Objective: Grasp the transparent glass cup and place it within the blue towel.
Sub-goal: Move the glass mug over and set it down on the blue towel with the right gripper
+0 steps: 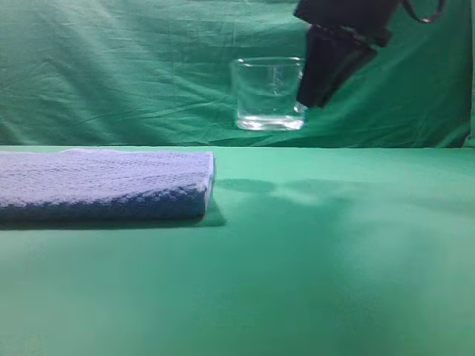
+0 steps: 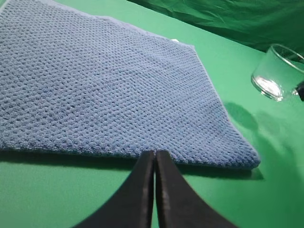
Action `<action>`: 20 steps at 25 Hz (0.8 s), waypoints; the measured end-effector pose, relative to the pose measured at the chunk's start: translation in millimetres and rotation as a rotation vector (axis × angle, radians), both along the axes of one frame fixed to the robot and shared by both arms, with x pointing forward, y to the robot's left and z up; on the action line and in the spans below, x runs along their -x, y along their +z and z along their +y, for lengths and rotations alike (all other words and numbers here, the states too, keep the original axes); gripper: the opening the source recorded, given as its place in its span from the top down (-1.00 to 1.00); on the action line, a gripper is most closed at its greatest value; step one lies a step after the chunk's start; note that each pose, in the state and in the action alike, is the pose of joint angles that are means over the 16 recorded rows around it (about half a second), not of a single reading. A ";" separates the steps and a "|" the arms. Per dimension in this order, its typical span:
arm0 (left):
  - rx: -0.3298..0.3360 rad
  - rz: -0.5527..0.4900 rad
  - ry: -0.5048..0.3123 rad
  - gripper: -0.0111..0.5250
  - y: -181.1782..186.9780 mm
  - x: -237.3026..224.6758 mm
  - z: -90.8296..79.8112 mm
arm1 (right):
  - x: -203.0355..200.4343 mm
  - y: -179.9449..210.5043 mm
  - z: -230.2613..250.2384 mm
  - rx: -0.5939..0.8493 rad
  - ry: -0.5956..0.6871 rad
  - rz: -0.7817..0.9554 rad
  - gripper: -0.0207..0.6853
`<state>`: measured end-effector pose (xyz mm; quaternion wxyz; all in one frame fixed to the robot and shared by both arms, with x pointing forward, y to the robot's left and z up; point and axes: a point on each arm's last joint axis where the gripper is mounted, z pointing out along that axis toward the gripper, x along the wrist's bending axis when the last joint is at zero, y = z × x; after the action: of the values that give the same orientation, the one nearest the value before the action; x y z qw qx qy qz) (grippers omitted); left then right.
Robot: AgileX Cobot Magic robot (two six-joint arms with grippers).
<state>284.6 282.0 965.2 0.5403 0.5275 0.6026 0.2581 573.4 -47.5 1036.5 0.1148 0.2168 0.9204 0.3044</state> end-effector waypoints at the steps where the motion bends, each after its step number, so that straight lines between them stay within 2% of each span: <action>1: 0.000 0.000 0.000 0.96 0.0 0.0 0.0 | 1.8 1.0 10.5 -0.008 0.021 -0.008 0.66; 7: 0.000 0.000 0.000 0.96 0.0 0.0 0.0 | 11.0 -9.2 71.1 -0.033 0.134 -0.028 0.66; 15: 0.000 0.000 0.000 0.96 0.0 0.0 0.0 | 13.0 -52.6 125.6 -0.013 0.218 -0.005 0.66; 20: 0.000 0.000 0.000 0.96 0.0 0.0 0.0 | 11.0 -73.0 139.3 -0.003 0.226 0.014 0.49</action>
<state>284.6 282.0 965.2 0.5403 0.5275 0.6026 0.2581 562.5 91.7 963.4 0.0731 0.1138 0.9393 0.3154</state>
